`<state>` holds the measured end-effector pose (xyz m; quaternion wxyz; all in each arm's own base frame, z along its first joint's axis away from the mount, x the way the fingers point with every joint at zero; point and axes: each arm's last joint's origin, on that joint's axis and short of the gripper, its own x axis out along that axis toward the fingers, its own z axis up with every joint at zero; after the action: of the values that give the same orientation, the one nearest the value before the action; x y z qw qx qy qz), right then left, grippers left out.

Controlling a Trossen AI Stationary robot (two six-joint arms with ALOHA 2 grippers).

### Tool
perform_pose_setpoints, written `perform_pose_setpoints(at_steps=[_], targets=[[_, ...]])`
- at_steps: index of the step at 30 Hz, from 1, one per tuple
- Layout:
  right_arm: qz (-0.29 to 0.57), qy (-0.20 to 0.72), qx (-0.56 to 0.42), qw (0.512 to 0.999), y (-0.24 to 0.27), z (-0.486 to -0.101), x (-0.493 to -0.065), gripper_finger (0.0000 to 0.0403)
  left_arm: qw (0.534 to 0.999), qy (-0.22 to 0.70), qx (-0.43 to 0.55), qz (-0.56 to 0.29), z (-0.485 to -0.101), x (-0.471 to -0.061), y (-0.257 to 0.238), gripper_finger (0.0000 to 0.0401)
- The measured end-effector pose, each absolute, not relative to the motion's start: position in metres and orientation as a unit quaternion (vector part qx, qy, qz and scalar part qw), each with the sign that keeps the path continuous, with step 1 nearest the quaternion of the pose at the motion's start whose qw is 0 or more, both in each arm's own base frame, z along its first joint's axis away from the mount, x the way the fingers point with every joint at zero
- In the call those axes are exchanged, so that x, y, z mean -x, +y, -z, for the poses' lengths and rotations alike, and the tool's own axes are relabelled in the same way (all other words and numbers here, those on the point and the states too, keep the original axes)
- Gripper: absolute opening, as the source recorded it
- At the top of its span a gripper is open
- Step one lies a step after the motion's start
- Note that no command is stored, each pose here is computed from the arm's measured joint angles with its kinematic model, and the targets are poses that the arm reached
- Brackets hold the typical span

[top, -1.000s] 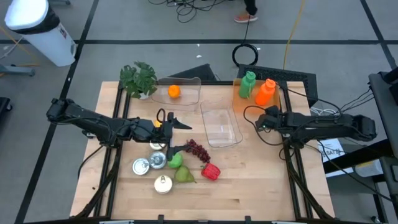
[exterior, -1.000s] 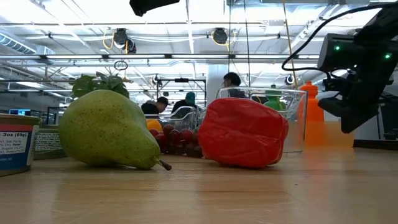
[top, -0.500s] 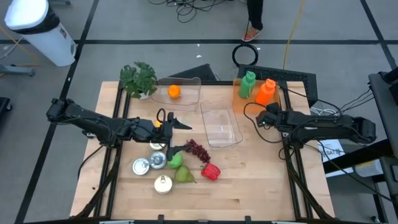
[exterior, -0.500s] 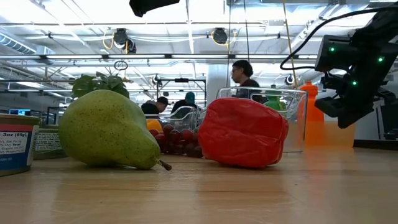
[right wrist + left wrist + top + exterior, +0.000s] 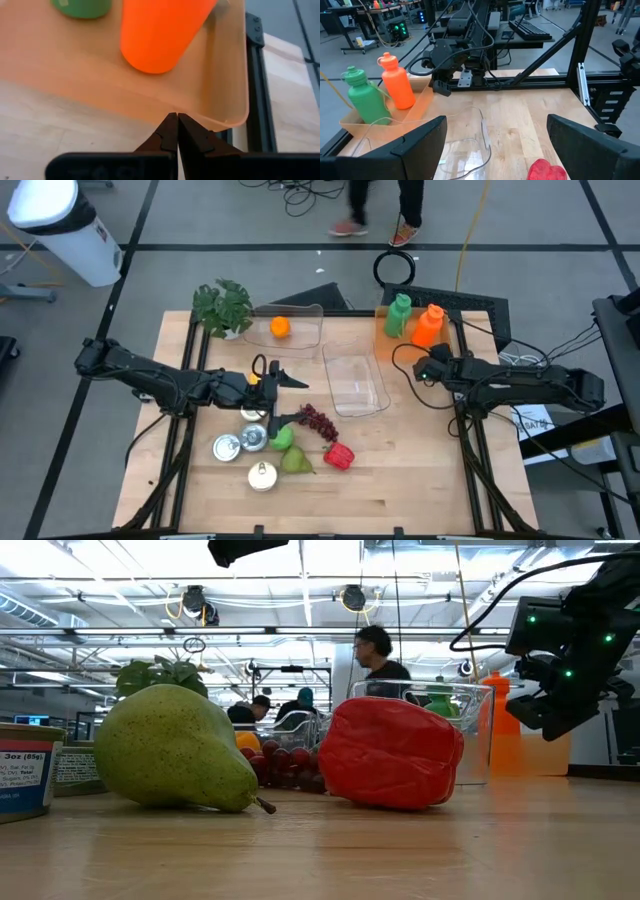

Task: Pick & Place Food Item
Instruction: Adjust the orange bin on the table, then adjust the bottom transparent bin on the table

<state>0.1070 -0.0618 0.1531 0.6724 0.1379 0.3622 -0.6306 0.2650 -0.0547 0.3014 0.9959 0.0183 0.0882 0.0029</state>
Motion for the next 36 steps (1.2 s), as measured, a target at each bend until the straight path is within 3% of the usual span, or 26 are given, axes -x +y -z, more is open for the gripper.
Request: perform_pose_setpoints(at_steps=[11, 20, 25, 36], targets=[[0.611, 0.37, -0.157, 0.682, -0.061, -0.152, -0.109, 0.0001, 0.996, 0.088, -0.018, -0.003, -0.301, -0.265, -0.055, 0.0351], [0.479, 0.393, -0.243, 0.747, -0.054, -0.154, -0.122, 0.0001, 0.996, 0.088, -0.019, -0.003, -0.301, -0.265, -0.055, 0.0351], [0.364, 0.397, -0.266, 0.8, -0.042, -0.167, -0.13, 0.0, 0.996, 0.092, -0.019, -0.003, -0.301, -0.265, -0.055, 0.0351], [0.166, 0.399, -0.216, 0.875, 0.009, -0.181, -0.142, 0.0, 0.994, 0.104, -0.02, -0.003, -0.298, -0.264, -0.055, 0.0351]])
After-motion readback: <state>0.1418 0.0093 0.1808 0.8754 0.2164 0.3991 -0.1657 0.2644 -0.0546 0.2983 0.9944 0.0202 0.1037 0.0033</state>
